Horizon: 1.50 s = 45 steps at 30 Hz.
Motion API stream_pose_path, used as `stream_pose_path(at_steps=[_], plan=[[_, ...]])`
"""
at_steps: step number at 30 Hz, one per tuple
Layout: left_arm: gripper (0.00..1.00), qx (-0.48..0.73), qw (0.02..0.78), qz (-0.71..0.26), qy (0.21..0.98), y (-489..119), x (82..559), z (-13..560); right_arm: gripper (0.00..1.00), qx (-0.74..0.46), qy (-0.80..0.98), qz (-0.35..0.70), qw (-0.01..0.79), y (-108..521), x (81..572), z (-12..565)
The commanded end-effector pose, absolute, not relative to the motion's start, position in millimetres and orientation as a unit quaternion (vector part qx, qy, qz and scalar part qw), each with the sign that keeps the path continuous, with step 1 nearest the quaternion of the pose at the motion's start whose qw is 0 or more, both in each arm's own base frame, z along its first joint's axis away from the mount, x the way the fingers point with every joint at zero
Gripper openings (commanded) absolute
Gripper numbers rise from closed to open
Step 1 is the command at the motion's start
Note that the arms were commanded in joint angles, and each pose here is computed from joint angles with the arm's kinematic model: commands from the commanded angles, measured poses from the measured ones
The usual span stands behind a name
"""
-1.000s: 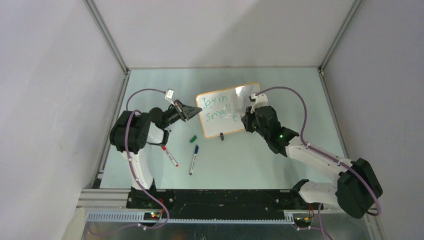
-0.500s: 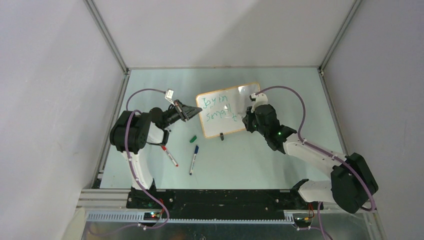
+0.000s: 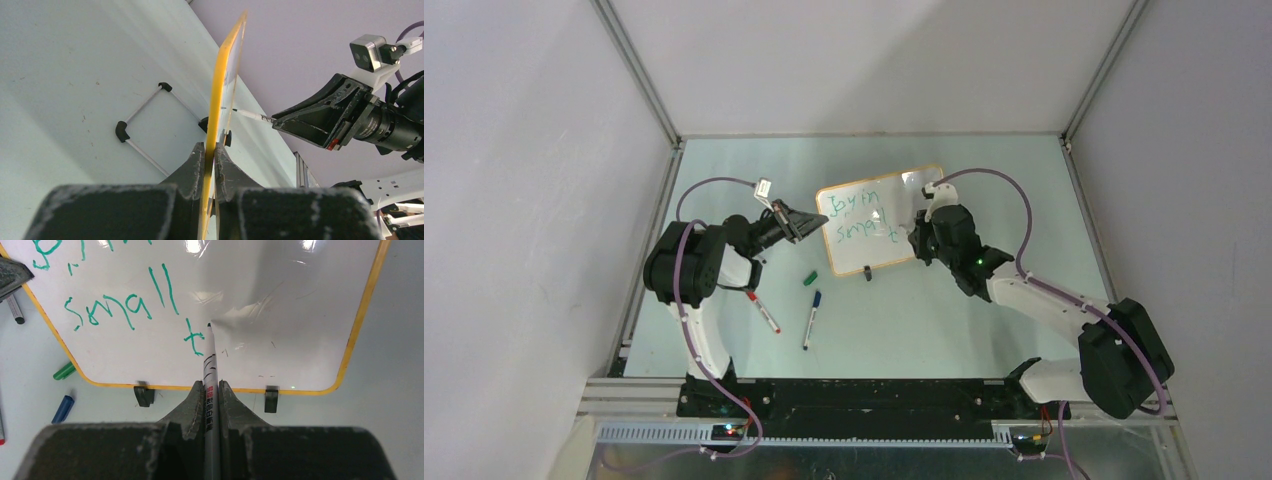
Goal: Write a sentence on the whiteboard
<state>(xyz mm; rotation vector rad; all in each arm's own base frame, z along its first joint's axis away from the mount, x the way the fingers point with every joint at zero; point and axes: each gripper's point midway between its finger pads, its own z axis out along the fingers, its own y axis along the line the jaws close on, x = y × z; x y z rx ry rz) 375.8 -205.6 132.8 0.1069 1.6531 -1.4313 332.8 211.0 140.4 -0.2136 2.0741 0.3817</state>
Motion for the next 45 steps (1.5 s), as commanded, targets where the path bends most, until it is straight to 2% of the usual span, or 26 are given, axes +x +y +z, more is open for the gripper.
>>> stream_pose_path(at_steps=[1, 17, 45], plan=[[0.0, 0.078, 0.477, -0.589, 0.648, -211, 368, 155, 0.0, -0.075, 0.833, 0.174, 0.519, 217, 348, 168], [0.0, 0.077, 0.477, -0.589, 0.648, -211, 368, 155, 0.0, -0.066, 0.85, 0.162, 0.497, 214, 353, 156], [0.0, 0.078, 0.478, -0.589, 0.647, -211, 368, 156, 0.0, -0.076, 0.877, 0.149, 0.451, 204, 312, 120]])
